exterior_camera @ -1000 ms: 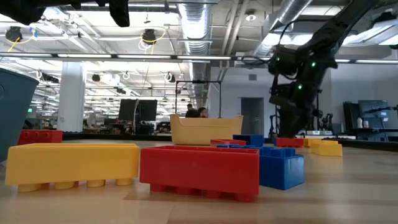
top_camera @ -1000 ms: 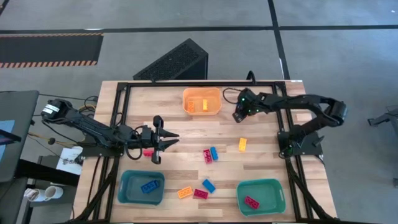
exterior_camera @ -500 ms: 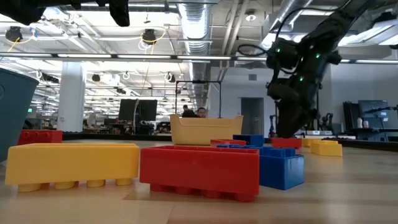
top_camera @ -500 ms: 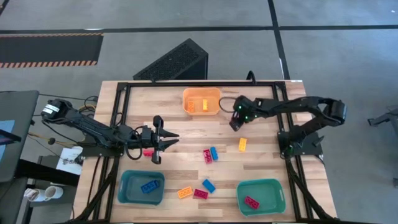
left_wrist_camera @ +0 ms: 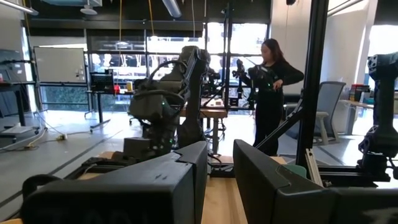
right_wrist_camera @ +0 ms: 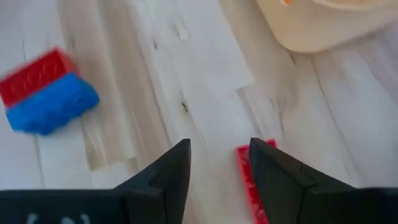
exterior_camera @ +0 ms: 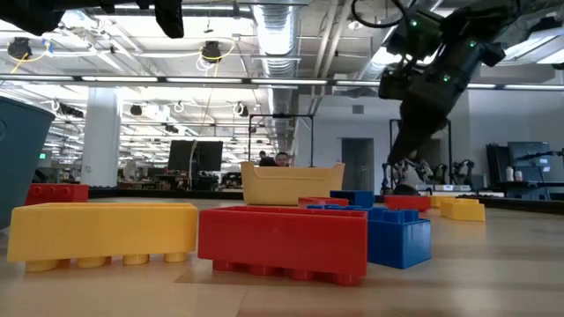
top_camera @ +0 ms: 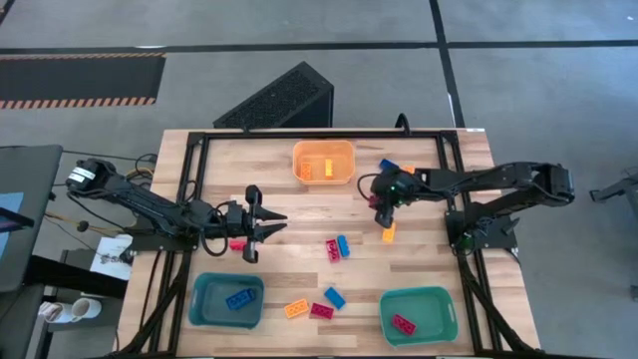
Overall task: Sort & place blocks by color
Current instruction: Put the red game piece into the green bin
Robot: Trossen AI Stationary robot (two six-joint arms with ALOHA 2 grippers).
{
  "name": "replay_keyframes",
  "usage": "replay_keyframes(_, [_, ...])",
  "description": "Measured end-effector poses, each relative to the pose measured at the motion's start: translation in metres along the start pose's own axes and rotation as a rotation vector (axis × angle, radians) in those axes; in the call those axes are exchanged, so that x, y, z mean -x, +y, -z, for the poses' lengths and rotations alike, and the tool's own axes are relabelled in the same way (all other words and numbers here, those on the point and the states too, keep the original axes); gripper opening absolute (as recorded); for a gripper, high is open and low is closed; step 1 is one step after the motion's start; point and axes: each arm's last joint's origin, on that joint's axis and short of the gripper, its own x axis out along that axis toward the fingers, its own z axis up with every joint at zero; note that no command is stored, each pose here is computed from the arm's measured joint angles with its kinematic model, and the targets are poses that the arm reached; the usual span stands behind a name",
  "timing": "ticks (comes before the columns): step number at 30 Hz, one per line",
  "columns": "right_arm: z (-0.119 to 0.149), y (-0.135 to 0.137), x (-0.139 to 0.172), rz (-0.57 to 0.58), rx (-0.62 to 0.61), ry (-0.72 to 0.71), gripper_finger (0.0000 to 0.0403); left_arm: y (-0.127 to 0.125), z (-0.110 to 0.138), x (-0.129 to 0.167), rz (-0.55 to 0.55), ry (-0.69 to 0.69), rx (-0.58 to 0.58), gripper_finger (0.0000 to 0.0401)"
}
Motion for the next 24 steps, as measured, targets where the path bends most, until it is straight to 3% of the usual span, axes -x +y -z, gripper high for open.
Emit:
replay_keyframes(8, [0.005,-0.008,-0.013,0.117,0.018,0.069,0.019,0.0,0.0,0.0,0.002,0.001,0.001,0.0066])
replay_keyframes(19, [0.022,-0.02,-0.047,0.131,-0.009,0.266,0.0336,0.0,0.001,0.0,0.003,0.009,-0.001,0.0066])
replay_keyframes(24, [0.026,-0.027,-0.057,0.129,-0.035,0.313,0.0374,0.0,0.001,0.0,0.003,0.013,-0.002,0.0066])
